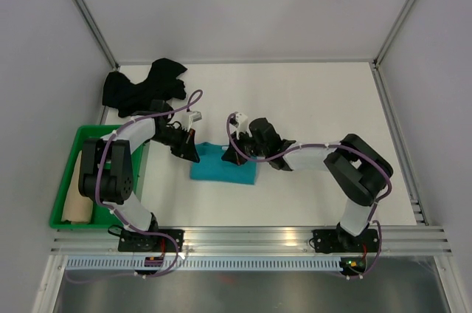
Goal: Roll the t-shirts
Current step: Roll the tshirt
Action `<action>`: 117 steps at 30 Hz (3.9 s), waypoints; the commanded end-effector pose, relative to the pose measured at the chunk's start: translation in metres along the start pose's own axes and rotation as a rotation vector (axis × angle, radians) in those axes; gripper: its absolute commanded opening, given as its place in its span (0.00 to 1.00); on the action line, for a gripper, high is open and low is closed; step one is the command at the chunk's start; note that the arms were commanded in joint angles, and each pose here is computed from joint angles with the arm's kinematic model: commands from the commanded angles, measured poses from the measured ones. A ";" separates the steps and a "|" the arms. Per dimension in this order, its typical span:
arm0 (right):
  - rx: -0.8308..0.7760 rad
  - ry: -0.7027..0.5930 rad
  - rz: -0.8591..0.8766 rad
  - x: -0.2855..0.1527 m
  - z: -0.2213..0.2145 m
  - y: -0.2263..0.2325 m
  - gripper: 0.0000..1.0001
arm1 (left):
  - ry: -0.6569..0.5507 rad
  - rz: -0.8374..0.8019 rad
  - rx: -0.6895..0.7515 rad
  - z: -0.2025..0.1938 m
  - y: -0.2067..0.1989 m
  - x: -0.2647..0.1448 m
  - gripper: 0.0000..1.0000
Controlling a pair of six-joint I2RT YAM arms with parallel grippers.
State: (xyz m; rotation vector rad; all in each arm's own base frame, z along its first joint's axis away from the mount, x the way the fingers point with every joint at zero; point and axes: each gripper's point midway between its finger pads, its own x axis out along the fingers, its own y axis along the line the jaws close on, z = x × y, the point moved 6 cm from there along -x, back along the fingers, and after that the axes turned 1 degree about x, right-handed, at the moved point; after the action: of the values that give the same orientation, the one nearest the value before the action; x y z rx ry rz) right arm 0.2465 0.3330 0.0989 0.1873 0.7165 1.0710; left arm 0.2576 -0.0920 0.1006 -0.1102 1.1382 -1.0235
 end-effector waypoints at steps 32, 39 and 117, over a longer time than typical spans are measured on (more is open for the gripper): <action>0.323 0.040 0.134 0.025 -0.030 -0.048 0.02 | 0.157 0.343 0.854 0.038 -0.061 -0.015 0.63; 0.332 0.064 0.161 0.026 -0.040 -0.050 0.02 | 0.316 0.343 1.087 0.015 -0.058 0.019 0.71; -0.680 0.071 0.043 -0.045 -0.058 0.018 0.02 | 0.465 -0.045 0.760 -0.023 -0.036 0.014 0.44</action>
State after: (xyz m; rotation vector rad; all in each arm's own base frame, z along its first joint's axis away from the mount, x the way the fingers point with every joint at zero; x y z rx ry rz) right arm 0.1824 0.2840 0.0609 -0.5832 0.3543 1.2844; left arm 0.2177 -0.1107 0.0927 0.7738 1.1241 -1.4853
